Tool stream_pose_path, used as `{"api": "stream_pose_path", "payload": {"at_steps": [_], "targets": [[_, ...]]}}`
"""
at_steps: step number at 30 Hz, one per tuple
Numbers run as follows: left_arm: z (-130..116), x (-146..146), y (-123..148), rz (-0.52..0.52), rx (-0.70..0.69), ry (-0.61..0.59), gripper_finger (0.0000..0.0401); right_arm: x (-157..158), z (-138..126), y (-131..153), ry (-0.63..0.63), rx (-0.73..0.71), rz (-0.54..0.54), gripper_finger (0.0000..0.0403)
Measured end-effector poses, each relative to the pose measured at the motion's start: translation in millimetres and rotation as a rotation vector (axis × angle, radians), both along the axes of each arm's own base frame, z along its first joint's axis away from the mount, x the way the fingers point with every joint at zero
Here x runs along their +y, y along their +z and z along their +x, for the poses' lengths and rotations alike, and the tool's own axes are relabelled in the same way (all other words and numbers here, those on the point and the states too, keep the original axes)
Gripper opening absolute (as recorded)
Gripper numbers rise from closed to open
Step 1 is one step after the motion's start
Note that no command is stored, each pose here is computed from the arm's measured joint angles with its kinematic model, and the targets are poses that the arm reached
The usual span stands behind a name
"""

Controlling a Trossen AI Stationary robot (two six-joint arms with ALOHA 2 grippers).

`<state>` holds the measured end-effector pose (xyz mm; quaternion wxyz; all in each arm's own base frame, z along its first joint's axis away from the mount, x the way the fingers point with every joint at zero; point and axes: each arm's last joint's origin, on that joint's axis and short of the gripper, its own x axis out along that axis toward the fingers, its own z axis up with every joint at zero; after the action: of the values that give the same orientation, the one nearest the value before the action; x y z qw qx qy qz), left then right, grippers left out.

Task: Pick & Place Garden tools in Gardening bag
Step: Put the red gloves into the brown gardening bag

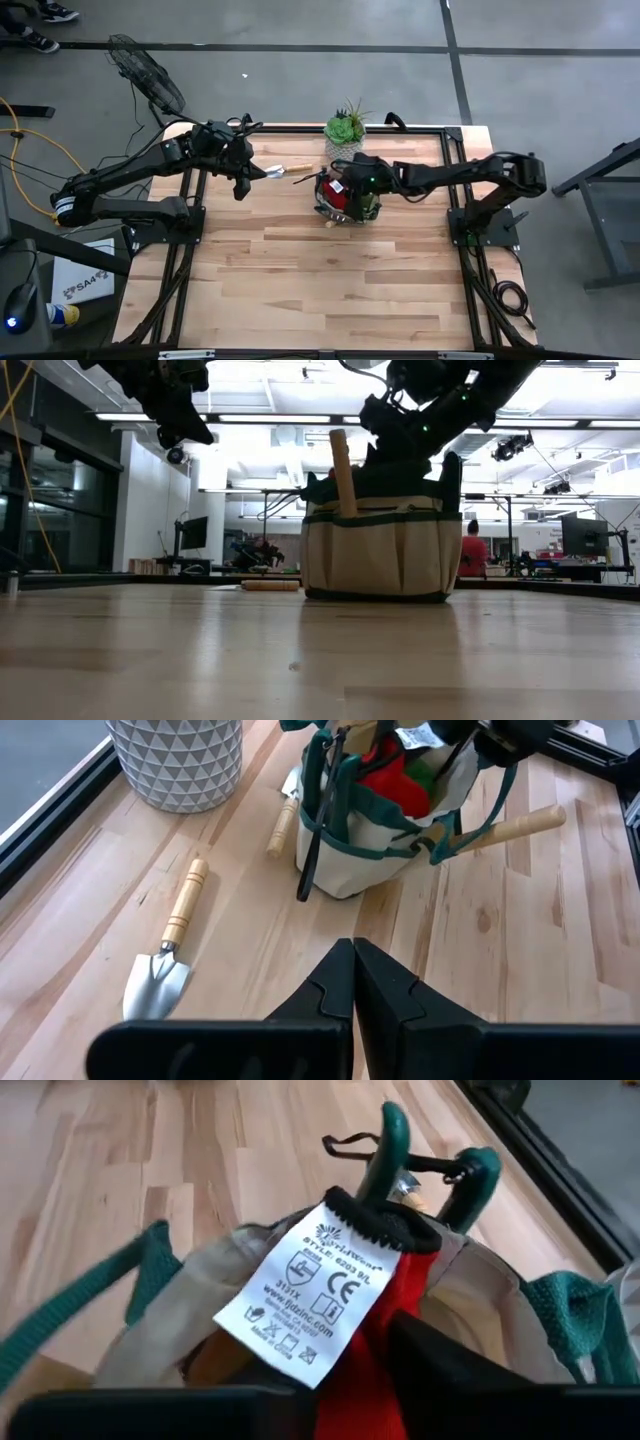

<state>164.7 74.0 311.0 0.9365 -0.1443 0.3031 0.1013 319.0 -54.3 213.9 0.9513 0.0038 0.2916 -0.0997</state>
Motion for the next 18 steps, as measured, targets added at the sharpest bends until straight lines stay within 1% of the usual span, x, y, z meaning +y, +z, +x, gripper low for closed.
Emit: {"api": "stream_pose_path", "payload": {"at_steps": [7,10,14,18], "targets": [[0,0,0,-0.004,0.0,-0.004,0.0,1,-8,16,-0.072,-0.065,0.11,0.019],[0,0,0,-0.004,0.001,-0.005,0.0,1,-15,21,-0.13,-0.066,0.188,0.0225],[0,0,0,-0.004,0.001,-0.005,0.0,-1,-23,23,-0.223,-0.051,0.326,0.025],[0,0,0,-0.004,0.001,-0.004,0.0,-3,-28,28,-0.328,-0.09,0.547,0.0255]]}}
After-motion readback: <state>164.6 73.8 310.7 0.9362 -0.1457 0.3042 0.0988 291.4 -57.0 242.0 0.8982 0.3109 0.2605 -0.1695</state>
